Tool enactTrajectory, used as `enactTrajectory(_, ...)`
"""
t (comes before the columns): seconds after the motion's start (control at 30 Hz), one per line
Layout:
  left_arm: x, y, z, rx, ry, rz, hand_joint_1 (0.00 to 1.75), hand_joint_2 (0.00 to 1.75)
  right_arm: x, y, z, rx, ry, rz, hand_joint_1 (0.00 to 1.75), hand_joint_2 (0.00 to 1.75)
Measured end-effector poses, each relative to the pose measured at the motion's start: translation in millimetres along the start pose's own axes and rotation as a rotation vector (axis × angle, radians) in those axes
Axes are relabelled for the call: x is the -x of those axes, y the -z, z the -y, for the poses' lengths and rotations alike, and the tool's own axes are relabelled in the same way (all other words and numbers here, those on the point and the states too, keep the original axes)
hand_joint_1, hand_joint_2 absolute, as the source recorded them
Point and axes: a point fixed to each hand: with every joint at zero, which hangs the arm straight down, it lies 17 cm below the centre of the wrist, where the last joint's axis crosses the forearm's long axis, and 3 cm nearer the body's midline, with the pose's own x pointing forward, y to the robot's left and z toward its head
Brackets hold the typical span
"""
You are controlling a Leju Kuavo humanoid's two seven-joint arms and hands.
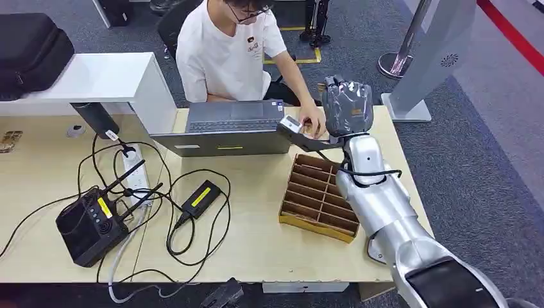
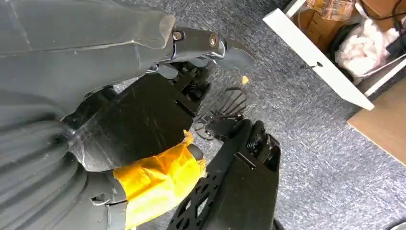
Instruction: Pass the card to the sensor for recognition and then transmit it.
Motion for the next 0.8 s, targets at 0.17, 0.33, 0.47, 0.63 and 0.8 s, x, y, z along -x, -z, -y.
enactTrajectory(0.17,0,1,-1,-0.001,0.007,-0.007,0.0,1.75,8,-2,-11,-0.034,-0.029,-0.024,1.75,1.75)
enactTrajectory(0.33,0,2,-3,-0.001,0.021,-0.014,0.0,1.75,16,-7,-22,-0.066,-0.034,-0.054,1.75,1.75)
enactTrajectory(0.47,1,2,-5,-0.001,0.031,-0.019,0.0,1.75,21,-11,-28,-0.085,-0.04,-0.067,1.75,1.75)
enactTrajectory(0.63,1,3,-7,-0.004,0.039,-0.022,0.0,1.75,28,-12,-32,-0.1,-0.06,-0.081,1.75,1.75)
enactTrajectory(0.8,2,3,-8,0.0,0.046,-0.026,0.0,1.75,31,-7,-33,-0.11,-0.091,-0.087,1.75,1.75)
